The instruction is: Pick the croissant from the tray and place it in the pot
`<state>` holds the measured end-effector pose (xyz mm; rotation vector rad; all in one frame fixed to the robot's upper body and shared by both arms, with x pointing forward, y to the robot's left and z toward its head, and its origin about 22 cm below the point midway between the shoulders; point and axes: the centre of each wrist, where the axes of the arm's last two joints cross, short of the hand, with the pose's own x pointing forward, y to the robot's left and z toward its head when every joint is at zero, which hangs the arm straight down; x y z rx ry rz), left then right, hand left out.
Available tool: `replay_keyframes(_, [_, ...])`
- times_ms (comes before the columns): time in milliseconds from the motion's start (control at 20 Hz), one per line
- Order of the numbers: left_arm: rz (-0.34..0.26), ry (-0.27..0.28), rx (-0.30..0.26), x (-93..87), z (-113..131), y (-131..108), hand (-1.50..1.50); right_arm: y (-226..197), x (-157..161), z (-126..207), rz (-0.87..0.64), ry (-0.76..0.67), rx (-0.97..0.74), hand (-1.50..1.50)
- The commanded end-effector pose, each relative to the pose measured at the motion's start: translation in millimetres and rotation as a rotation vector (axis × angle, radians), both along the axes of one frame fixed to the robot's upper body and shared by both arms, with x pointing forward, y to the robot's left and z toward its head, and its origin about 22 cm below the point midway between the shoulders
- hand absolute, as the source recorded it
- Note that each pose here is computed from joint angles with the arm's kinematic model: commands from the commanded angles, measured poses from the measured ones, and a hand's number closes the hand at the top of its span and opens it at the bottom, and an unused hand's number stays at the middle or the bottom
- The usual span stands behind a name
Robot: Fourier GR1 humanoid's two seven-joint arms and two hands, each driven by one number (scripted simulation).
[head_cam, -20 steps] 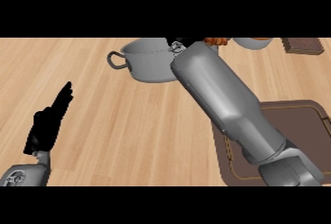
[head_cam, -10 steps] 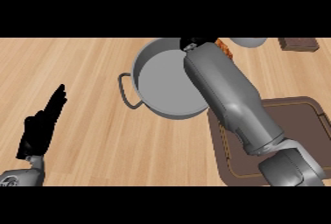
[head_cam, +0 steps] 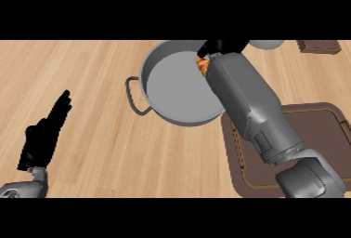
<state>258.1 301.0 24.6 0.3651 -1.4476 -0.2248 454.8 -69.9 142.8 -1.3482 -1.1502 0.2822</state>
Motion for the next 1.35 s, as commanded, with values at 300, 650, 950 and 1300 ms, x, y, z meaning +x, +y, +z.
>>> replay_keyframes(300, [-0.001, -0.009, -0.004, 3.4, 3.6, -3.3, 0.0, -0.6, 3.4, 20.6, 0.029, -0.412, 0.134, -1.5])
replay_keyframes(650, [0.005, 0.007, 0.002, 0.2, 6.8, 5.8, 0.0, 3.1, -1.2, 15.6, 0.001, -0.616, 0.309, -1.5])
replay_keyframes(950, [0.019, 0.017, 0.005, 11.3, 11.6, -0.4, 0.0, 8.7, -8.7, 10.8, 0.064, -0.575, 0.423, -1.5])
replay_keyframes(1300, [0.077, 0.041, 0.008, -21.1, -15.0, 19.5, 0.0, 21.4, -46.6, -36.6, 0.124, -0.597, 0.504, -1.5])
